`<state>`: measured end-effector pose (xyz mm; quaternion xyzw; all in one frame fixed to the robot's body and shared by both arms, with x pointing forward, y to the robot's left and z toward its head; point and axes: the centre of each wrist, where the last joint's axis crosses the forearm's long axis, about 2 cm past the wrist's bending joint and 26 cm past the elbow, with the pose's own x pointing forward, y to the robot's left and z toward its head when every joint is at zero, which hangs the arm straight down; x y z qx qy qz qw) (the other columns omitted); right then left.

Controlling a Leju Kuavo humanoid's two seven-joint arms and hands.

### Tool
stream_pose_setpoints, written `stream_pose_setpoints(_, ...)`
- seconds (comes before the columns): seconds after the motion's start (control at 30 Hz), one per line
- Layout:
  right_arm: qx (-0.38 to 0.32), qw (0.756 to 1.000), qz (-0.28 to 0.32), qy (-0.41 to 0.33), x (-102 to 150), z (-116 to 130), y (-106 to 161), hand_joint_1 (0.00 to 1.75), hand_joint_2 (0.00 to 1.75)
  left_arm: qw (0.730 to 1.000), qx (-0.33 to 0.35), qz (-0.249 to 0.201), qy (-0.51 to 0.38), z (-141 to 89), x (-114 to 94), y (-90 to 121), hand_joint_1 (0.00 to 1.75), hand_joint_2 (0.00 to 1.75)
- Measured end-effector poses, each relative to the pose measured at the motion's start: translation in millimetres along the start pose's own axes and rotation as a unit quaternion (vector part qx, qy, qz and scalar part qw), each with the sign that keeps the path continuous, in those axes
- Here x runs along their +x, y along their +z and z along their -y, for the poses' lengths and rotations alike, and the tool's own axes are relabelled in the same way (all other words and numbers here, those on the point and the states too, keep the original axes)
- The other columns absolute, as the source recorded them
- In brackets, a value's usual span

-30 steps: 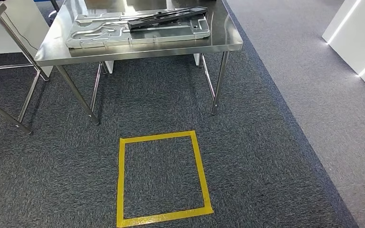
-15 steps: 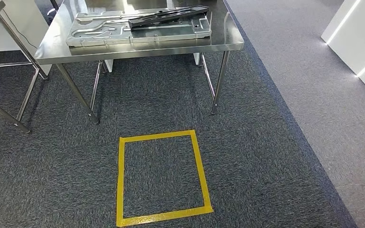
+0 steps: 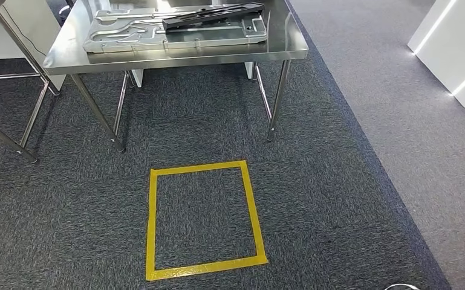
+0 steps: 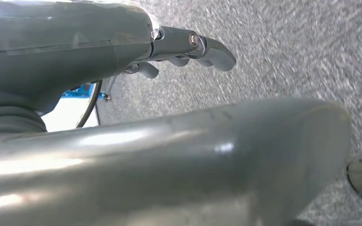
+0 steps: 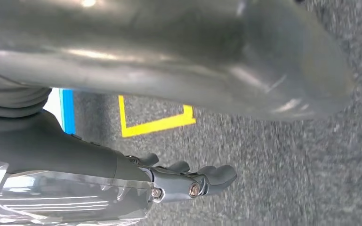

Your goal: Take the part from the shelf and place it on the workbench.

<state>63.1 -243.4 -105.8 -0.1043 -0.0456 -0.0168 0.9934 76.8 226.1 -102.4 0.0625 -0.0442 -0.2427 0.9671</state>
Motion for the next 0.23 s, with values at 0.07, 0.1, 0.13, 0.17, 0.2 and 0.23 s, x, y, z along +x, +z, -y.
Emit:
stream_pose_setpoints(0.07, 0.000, 1.000, 0.002, -0.001, 2.2, -0.6, 0.3, 0.00, 0.00, 1.000, 0.001, 0.000, -0.001, -0.6, 0.8, 0.0, 0.00, 0.00)
stream_pose_setpoints(0.1, 0.000, 1.000, 0.002, -0.001, 2.7, -0.6, 0.4, 0.00, 0.00, 1.000, 0.001, -0.001, -0.001, -0.4, 0.6, 0.0, 0.00, 0.00)
stream_pose_setpoints(0.13, -0.001, 1.000, 0.001, -0.001, 2.5, 0.0, 0.2, 0.00, 0.00, 1.000, 0.000, -0.001, -0.002, 0.6, 0.1, 0.1, 0.00, 0.00)
stream_pose_setpoints(0.17, -0.002, 1.000, 0.002, -0.001, 3.0, 0.4, 0.1, 0.00, 0.00, 1.000, -0.001, -0.002, -0.002, 1.5, -0.8, 0.1, 0.00, 0.00)
stream_pose_setpoints(0.2, -0.002, 1.000, 0.001, -0.001, 3.1, 0.5, 0.0, 0.00, 0.00, 1.000, -0.002, -0.003, -0.002, 2.1, -1.9, 0.1, 0.00, 0.00)
stream_pose_setpoints(0.23, -0.002, 1.000, 0.001, -0.001, 2.9, 0.6, 0.0, 0.00, 0.00, 1.000, -0.002, -0.004, -0.002, 2.6, -2.7, 0.0, 0.00, 0.00)
